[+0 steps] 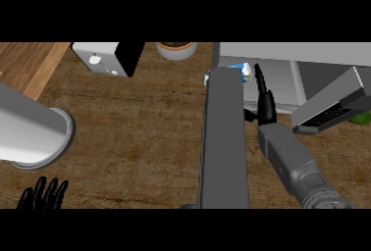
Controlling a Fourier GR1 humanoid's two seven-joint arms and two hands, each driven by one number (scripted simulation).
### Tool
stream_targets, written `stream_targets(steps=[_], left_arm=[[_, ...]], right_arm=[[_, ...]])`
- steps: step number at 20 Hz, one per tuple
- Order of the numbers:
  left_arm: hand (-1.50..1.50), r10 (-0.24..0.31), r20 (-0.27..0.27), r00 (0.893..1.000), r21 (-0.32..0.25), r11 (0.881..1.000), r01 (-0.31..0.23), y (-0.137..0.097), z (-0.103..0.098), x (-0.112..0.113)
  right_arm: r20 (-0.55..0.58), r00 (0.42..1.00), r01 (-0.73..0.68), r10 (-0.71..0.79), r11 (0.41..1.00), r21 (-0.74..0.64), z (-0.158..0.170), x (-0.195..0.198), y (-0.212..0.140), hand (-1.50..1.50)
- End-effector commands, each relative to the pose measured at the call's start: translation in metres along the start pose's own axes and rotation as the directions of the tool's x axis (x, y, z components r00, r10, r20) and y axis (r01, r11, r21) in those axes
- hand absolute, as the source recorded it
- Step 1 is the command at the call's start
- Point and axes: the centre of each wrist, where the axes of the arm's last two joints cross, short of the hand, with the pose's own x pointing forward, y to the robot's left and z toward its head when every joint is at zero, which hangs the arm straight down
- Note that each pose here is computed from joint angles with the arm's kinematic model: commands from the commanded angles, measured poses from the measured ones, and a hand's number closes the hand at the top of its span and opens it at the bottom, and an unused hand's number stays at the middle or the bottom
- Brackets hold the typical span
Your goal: Pick up the milk, place it into the microwave and close the microwave
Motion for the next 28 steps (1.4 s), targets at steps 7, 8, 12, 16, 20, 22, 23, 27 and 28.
stream_targets(steps=[7, 8, 12, 16, 20, 22, 23, 27, 28], left_arm=[[-1.5, -0.013, -0.019, 1.0, 0.022, 1.0, 0.014, 0.011, 0.007, 0.016], [-1.5, -0.007, -0.046, 0.999, 0.016, 1.0, 0.008, 0.001, 0.015, -0.002], [-1.5, -0.017, -0.044, 0.999, 0.032, 0.999, 0.018, -0.019, 0.017, 0.011], [-1.5, -0.031, -0.079, 0.996, -0.024, 0.999, 0.029, 0.002, 0.011, 0.0], [-1.5, -0.047, -0.112, 0.993, -0.052, 0.998, 0.041, -0.031, 0.01, 0.004], [-1.5, -0.045, -0.12, 0.992, -0.058, 0.998, 0.039, -0.021, -0.002, -0.011], [-1.5, -0.017, -0.119, 0.993, -0.057, 0.998, 0.01, -0.019, 0.019, -0.018], [-1.5, -0.002, -0.152, 0.988, -0.132, 0.991, -0.018, -0.019, 0.007, -0.028], [-1.5, 0.009, -0.168, 0.986, -0.161, 0.986, -0.036, -0.017, -0.007, -0.019]], right_arm=[[0.021, 0.992, 0.127, -0.128, 0.992, 0.023, 0.066, -0.04, 0.004, -1.5], [0.03, 0.987, 0.158, -0.158, 0.987, 0.023, 0.053, -0.042, -0.018, -1.5], [0.012, 0.971, 0.24, -0.241, 0.969, 0.053, 0.081, -0.051, -0.006, -1.5], [-0.002, 0.955, 0.296, -0.298, 0.946, 0.13, 0.1, -0.062, -0.015, -1.5], [-0.035, 0.963, 0.268, -0.266, 0.95, 0.157, 0.103, -0.072, -0.048, -1.5], [-0.023, 0.966, 0.257, -0.256, 0.958, 0.124, 0.128, -0.082, -0.056, -1.5], [0.001, 0.968, 0.25, -0.251, 0.963, 0.105, 0.134, -0.087, -0.07, -1.5], [-0.006, 0.968, 0.252, -0.252, 0.966, 0.062, 0.133, -0.084, -0.075, -1.5], [0.005, 0.971, 0.24, -0.24, 0.969, 0.059, 0.151, -0.094, -0.105, -1.5]])
